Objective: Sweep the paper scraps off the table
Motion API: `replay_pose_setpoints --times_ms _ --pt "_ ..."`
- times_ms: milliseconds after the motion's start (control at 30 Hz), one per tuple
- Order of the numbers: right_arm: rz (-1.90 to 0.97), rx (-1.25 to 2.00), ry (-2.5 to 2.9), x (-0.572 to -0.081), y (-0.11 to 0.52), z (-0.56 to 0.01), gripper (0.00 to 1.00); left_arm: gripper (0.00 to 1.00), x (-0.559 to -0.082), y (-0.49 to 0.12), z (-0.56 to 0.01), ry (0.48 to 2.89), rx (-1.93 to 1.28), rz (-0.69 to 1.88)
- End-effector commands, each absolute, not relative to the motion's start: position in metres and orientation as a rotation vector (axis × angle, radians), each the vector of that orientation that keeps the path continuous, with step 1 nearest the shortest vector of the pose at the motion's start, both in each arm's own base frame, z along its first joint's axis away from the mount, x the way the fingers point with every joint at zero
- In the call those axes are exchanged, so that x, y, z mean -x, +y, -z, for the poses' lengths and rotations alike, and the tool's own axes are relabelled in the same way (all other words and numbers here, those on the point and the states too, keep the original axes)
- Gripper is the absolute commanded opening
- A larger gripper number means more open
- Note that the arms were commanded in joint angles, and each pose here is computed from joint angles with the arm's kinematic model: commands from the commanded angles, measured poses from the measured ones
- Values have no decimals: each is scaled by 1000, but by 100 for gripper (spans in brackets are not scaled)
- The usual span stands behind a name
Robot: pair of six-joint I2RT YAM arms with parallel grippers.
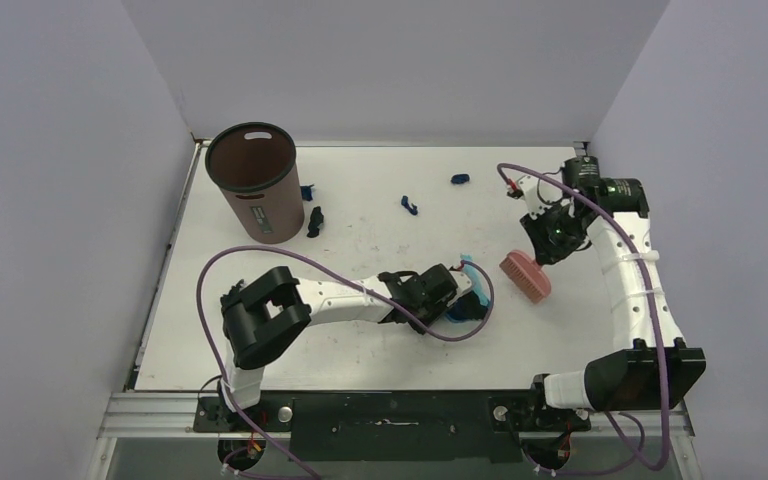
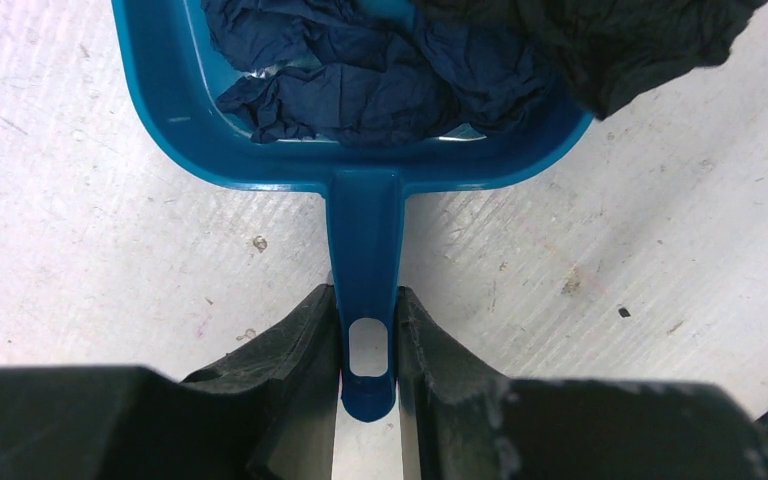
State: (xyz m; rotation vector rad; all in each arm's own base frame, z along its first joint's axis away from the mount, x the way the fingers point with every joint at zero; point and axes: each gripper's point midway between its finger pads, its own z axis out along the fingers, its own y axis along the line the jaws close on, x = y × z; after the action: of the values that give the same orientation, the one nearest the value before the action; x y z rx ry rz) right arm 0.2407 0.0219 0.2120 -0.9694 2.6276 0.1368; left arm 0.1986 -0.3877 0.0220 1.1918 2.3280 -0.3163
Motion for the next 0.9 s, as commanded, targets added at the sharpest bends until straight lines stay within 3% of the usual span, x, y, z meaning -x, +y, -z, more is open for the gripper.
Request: replay_pose_setpoints --times_ms 0,400,867 --pt "-8 786 2566 -257 -15 -235 5 0 -214 -404 -67 2211 -1099 383" --pt "-118 599 2559 -275 -14 -208 5 0 -223 -384 -108 2169 -1024 329" --pt "-301 611 2523 -268 10 -191 5 0 -243 -302 -183 2259 -827 189"
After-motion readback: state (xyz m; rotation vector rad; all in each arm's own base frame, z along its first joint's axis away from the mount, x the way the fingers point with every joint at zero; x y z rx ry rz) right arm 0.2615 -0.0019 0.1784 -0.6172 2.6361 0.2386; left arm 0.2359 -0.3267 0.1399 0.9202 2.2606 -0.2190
